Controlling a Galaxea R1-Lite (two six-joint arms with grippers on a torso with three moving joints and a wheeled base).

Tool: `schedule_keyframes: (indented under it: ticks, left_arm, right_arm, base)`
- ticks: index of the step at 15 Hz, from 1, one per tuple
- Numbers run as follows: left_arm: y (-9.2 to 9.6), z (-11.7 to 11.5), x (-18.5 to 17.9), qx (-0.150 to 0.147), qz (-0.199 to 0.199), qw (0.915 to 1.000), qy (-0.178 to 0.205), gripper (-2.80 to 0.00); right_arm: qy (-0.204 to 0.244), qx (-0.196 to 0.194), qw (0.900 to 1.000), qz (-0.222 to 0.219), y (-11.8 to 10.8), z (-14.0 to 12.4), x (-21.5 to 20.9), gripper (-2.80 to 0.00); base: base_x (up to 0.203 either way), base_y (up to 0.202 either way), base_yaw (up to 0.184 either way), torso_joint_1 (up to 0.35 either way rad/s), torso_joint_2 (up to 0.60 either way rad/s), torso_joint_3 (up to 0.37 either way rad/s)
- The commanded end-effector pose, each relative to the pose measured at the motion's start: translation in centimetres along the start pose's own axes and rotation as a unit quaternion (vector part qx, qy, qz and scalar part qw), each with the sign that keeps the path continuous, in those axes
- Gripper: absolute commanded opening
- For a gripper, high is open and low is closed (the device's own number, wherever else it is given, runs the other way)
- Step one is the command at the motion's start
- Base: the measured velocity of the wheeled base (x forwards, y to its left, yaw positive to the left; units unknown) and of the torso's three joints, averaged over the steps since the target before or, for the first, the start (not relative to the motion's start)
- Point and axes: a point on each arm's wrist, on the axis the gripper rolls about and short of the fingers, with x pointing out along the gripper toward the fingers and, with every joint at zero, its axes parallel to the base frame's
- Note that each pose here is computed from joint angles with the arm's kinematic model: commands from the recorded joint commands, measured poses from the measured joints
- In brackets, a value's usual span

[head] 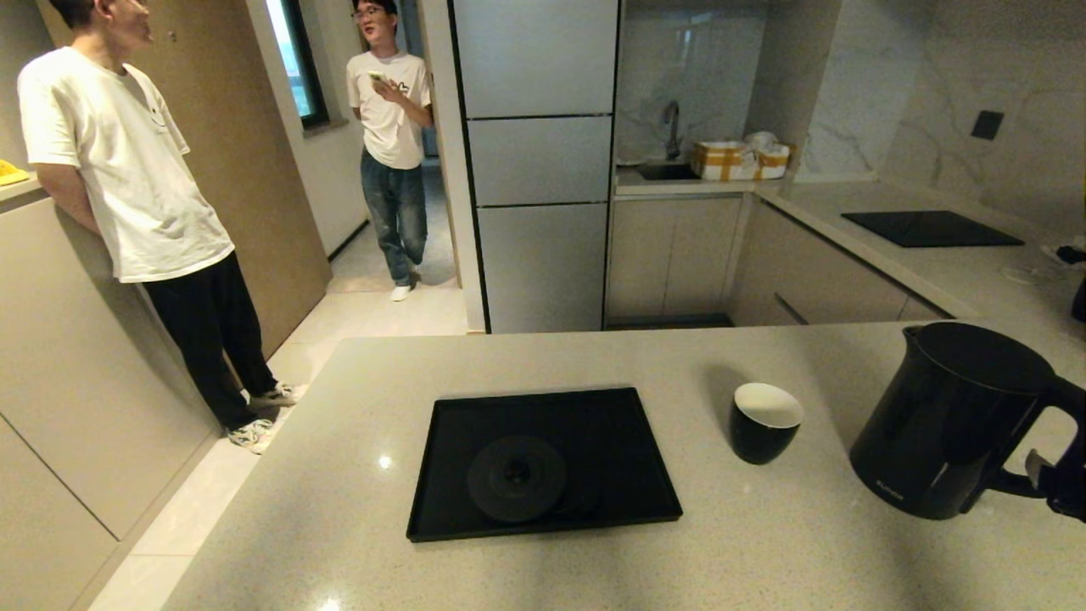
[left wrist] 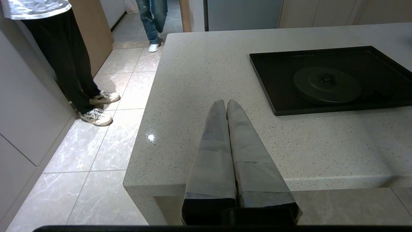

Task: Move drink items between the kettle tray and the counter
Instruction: Place it on the right

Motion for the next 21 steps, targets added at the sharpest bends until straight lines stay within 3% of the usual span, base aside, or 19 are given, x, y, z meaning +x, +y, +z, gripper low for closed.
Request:
schedule_keyframes:
  ticks: [1, 3, 7, 15, 21]
  left_arm:
    - [0.0, 0.0, 0.0, 0.000, 0.000, 1.0000, 0.000, -2.80]
    - [0.0, 0.0, 0.0, 0.000, 0.000, 1.0000, 0.000, -2.80]
    - [0.0, 0.0, 0.0, 0.000, 0.000, 1.0000, 0.000, -2.80]
    - [0.0, 0.0, 0.0, 0.000, 0.000, 1.0000, 0.000, -2.80]
    - [0.0, 0.0, 0.0, 0.000, 0.000, 1.0000, 0.000, -2.80]
  right_arm:
    - [-0.002, -0.019, 1.000, -0.009, 1.1, 0.2, -0.2, 0.00]
    - [0.000, -0.039, 0.999, 0.012, 3.3, 0.2, -0.7, 0.00]
    - [-0.003, -0.065, 0.998, 0.013, 6.8, 0.5, -2.0, 0.00]
    - [0.004, -0.066, 0.998, -0.012, 7.6, 0.3, -3.2, 0.00]
    - [0.015, -0.098, 0.995, -0.033, 10.0, -0.5, -3.8, 0.00]
  base:
    - [0.000, 0.000, 0.000, 0.000, 0.00, 0.000]
    - [0.000, 0.000, 0.000, 0.000, 0.00, 0.000]
    - [0.000, 0.000, 0.000, 0.000, 0.00, 0.000]
    - [0.000, 0.000, 0.000, 0.000, 0.00, 0.000]
    - [0.000, 0.000, 0.000, 0.000, 0.00, 0.000]
